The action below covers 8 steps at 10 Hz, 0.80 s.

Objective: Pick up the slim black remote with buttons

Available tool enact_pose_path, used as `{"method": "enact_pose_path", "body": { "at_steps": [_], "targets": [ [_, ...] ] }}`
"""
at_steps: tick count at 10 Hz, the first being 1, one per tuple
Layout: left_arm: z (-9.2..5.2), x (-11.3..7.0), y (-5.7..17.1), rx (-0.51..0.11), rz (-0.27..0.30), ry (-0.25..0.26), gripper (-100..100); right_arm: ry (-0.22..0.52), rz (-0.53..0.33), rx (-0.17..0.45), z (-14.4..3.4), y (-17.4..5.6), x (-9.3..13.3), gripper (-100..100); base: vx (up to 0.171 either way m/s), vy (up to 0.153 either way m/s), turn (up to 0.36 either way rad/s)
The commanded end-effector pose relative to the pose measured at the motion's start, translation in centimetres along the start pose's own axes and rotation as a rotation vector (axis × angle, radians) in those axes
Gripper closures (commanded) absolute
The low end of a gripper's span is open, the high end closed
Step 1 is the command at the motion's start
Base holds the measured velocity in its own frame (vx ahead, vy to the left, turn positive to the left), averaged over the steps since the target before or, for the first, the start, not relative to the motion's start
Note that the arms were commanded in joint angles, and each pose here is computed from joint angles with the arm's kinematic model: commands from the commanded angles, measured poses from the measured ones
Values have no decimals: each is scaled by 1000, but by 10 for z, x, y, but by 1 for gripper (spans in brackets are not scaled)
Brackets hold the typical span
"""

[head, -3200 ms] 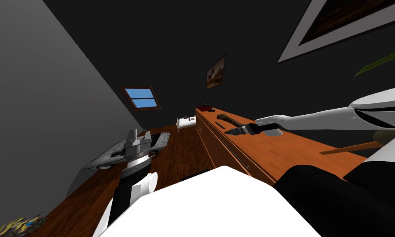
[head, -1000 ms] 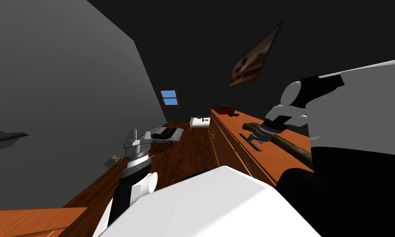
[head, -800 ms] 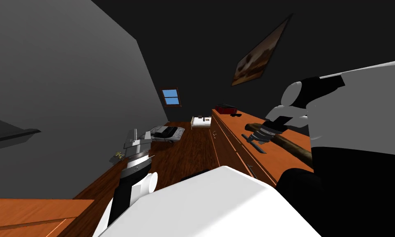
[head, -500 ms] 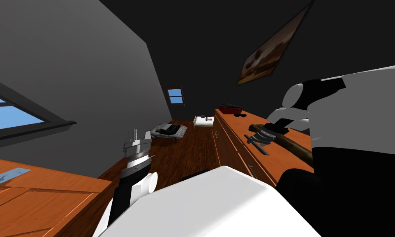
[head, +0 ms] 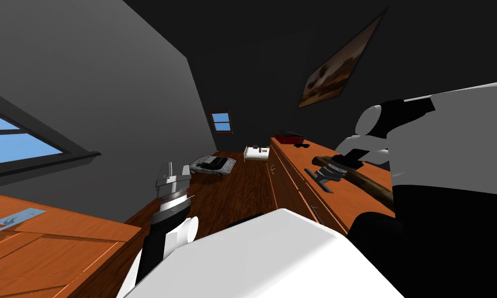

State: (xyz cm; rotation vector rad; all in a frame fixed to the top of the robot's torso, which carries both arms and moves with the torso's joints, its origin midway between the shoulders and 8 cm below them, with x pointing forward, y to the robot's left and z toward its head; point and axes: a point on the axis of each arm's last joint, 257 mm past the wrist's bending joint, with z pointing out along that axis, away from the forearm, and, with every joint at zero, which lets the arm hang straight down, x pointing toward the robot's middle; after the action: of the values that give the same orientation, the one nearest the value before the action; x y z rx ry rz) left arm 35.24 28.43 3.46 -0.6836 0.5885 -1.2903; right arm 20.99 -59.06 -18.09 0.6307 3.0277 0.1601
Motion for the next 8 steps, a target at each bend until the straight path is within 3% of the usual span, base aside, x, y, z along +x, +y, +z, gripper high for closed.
{"method": "enact_pose_path", "body": {
  "at_steps": [1, 2, 3, 6, 7, 8],
  "targets": [
    [0, 0, 0, 0, 0, 0, 0, 0, 0, 0, 0, 0, 0, 100, 0, 0, 0],
    [0, 0, 0, 0, 0, 0, 0, 0, 0, 0, 0, 0, 0, 0, 0, 0, 0],
    [0, 0, 0, 0, 0, 0, 0, 8, -19, -6, -3, 3, 0, 100, 40, -21, -195],
    [0, 0, 0, 0, 0, 0, 0, 18, -90, -5, -17, 12, -6, 100, 107, 11, -275],
    [0, 0, 0, 0, 0, 0, 0, 16, -73, -3, -15, 8, -6, 100, 56, 18, -55],
    [0, 0, 0, 0, 0, 0, 0, 17, -77, -4, -15, 9, -5, 0, 7, 3, 11]
  ]
}}
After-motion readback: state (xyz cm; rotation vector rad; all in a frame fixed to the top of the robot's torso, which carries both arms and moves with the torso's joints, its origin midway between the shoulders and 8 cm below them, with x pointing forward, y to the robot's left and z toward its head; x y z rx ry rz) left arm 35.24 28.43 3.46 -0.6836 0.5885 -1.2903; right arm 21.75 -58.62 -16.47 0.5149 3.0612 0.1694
